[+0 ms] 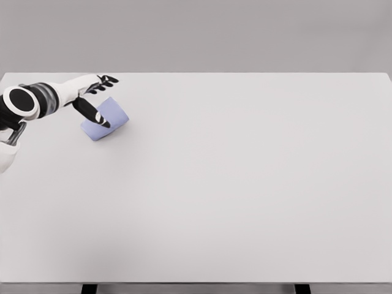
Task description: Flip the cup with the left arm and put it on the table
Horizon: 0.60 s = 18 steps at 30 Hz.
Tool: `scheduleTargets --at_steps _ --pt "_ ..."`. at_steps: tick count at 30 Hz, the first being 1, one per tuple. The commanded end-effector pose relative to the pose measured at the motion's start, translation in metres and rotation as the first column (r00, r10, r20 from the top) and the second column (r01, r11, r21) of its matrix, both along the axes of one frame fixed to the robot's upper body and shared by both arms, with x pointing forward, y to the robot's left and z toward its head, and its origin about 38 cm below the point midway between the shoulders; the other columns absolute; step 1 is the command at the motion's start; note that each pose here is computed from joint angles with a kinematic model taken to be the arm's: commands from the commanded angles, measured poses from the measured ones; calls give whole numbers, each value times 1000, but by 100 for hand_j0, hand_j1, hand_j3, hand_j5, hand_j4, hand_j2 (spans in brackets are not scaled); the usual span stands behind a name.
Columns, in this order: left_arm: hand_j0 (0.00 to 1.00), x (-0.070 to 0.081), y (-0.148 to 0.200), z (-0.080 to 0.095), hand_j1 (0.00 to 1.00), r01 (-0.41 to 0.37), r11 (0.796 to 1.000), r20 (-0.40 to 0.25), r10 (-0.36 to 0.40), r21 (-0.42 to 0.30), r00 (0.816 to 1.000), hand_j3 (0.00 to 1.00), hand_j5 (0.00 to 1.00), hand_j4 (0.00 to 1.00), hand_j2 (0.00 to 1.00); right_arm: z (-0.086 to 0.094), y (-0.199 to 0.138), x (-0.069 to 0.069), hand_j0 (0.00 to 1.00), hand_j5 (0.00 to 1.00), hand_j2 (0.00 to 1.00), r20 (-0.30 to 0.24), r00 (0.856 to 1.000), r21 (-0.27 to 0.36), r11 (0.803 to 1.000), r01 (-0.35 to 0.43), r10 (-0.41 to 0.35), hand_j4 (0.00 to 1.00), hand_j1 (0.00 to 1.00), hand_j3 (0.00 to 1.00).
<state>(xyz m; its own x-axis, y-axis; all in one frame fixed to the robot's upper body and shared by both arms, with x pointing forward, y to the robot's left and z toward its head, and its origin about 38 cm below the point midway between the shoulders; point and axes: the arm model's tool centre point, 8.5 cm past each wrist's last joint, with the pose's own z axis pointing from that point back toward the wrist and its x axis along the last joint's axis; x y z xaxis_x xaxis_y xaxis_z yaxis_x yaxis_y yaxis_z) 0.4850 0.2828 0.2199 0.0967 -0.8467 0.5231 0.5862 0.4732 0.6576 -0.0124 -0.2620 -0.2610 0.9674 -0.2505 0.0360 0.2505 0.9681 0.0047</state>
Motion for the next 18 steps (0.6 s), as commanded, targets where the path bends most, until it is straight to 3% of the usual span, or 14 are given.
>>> scheduleTargets --at_steps 1,18 --pt "100 2 3 -4 100 -12 1000 -10 12 2 1000 100 100 100 100 0 0 0 100 100 100 0 1000 0 1000 1 -1 100 100 100" --pt "99 12 -8 -15 99 -35 997 -39 32 -63 999 99 99 99 99 0 0 -1 100 100 100 -1 1000 0 1000 1 -1 100 100 100"
